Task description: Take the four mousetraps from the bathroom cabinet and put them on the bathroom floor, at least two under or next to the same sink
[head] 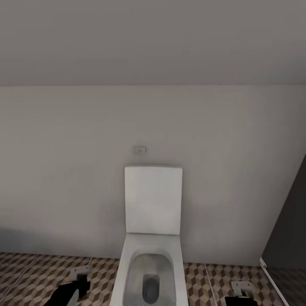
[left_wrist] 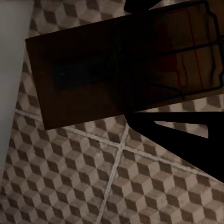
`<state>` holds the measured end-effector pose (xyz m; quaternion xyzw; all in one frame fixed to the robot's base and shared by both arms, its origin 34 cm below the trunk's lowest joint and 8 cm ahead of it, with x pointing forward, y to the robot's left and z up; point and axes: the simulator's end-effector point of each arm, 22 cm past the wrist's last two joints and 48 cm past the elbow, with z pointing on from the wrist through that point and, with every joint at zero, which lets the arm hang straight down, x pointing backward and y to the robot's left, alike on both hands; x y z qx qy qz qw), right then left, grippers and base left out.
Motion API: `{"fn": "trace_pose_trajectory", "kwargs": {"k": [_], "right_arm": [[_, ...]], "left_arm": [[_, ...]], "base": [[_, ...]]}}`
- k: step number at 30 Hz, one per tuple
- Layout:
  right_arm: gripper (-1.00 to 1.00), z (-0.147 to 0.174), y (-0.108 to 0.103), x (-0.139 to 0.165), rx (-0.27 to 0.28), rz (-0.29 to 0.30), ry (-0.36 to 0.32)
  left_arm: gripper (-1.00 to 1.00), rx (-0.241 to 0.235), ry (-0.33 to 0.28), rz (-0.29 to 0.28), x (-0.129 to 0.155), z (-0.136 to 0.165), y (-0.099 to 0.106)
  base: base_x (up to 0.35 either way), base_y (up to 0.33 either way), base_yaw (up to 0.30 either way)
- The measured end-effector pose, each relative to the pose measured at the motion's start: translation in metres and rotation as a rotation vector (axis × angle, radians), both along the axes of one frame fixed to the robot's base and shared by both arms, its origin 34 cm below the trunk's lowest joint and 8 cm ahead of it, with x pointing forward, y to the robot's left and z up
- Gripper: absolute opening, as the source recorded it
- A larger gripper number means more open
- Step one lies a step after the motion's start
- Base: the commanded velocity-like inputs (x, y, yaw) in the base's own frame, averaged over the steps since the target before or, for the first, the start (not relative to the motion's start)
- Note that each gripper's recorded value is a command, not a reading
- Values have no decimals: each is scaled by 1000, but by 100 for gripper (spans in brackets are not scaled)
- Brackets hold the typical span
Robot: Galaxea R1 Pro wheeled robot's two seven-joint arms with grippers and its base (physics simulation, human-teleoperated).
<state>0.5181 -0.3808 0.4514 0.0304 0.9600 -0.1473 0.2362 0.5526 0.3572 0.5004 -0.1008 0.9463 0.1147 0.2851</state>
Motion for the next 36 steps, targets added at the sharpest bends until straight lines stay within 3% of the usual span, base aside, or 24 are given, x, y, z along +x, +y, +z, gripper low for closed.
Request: {"fn": "trace_pose_trajectory", "kwargs": {"k": [9, 12, 19, 23, 36], "right_arm": [[-100, 7, 4, 36, 4, -3, -30], [-100, 18, 10, 59, 11, 0, -70], [-100, 20, 21, 82, 25, 7, -146], [-100, 22, 42, 98, 47, 24, -221], [-100, 4, 69, 107, 66, 51, -269]], "left_arm": [[-100, 14, 13, 4, 4, -8, 17], [-100, 14, -5, 3, 16, -3, 17], [-100, 12, -33, -2, 28, -5, 17], [-100, 9, -32, -8, 30, -8, 15], [-100, -23, -5, -48, 34, -12, 1]], "base": [[0, 0, 0], [0, 0, 0], [0, 0, 0], [0, 0, 0], [0, 0, 0]]}}
